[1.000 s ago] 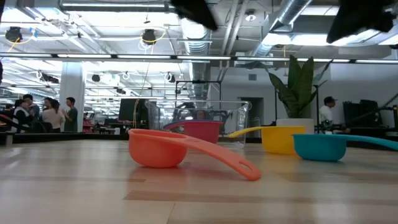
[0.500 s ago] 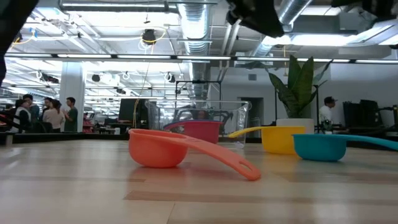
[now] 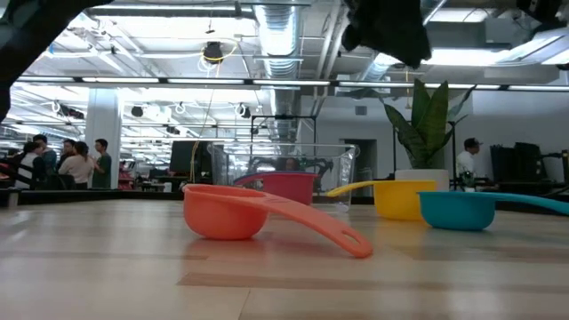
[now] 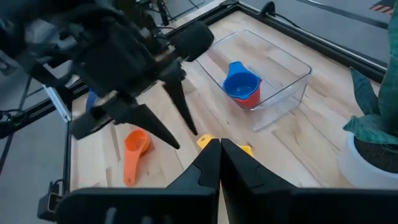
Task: Nest measuring cups in basket
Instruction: Stack the yellow measuring cup on top of the blue measuring cup in the transparent bin
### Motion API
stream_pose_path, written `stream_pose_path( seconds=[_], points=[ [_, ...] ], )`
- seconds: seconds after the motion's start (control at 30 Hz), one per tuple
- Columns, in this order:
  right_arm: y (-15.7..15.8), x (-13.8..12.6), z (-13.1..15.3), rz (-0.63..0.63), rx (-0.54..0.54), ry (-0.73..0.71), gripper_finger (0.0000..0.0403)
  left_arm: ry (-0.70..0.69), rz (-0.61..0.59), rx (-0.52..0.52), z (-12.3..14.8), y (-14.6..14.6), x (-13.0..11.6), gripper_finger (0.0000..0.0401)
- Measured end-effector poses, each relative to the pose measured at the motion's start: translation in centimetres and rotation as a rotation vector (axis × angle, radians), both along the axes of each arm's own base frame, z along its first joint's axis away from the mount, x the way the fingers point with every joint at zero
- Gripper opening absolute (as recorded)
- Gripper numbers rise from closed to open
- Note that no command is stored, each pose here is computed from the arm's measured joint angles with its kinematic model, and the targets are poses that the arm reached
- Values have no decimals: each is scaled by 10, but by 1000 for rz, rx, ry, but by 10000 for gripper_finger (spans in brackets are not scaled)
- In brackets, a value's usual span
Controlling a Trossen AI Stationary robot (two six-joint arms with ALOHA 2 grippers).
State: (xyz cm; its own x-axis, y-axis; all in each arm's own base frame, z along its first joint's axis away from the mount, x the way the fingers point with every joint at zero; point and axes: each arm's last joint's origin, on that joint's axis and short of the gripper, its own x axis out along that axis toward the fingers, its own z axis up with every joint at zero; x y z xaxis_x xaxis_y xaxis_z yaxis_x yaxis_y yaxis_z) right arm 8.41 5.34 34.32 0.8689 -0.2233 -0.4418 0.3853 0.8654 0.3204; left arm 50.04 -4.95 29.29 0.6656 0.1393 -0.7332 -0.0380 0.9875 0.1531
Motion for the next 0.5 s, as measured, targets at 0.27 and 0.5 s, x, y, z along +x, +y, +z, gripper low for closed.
stream_pose_path(
  seconds=[0.27,0.5],
  points=[
    [2,-2,-1,30,-13,15,22,100,8,-12,-37,-1,10,180],
    [3,-3,-2,43,-19,20,25,143,47,-19,-57,1,15,215]
  ],
)
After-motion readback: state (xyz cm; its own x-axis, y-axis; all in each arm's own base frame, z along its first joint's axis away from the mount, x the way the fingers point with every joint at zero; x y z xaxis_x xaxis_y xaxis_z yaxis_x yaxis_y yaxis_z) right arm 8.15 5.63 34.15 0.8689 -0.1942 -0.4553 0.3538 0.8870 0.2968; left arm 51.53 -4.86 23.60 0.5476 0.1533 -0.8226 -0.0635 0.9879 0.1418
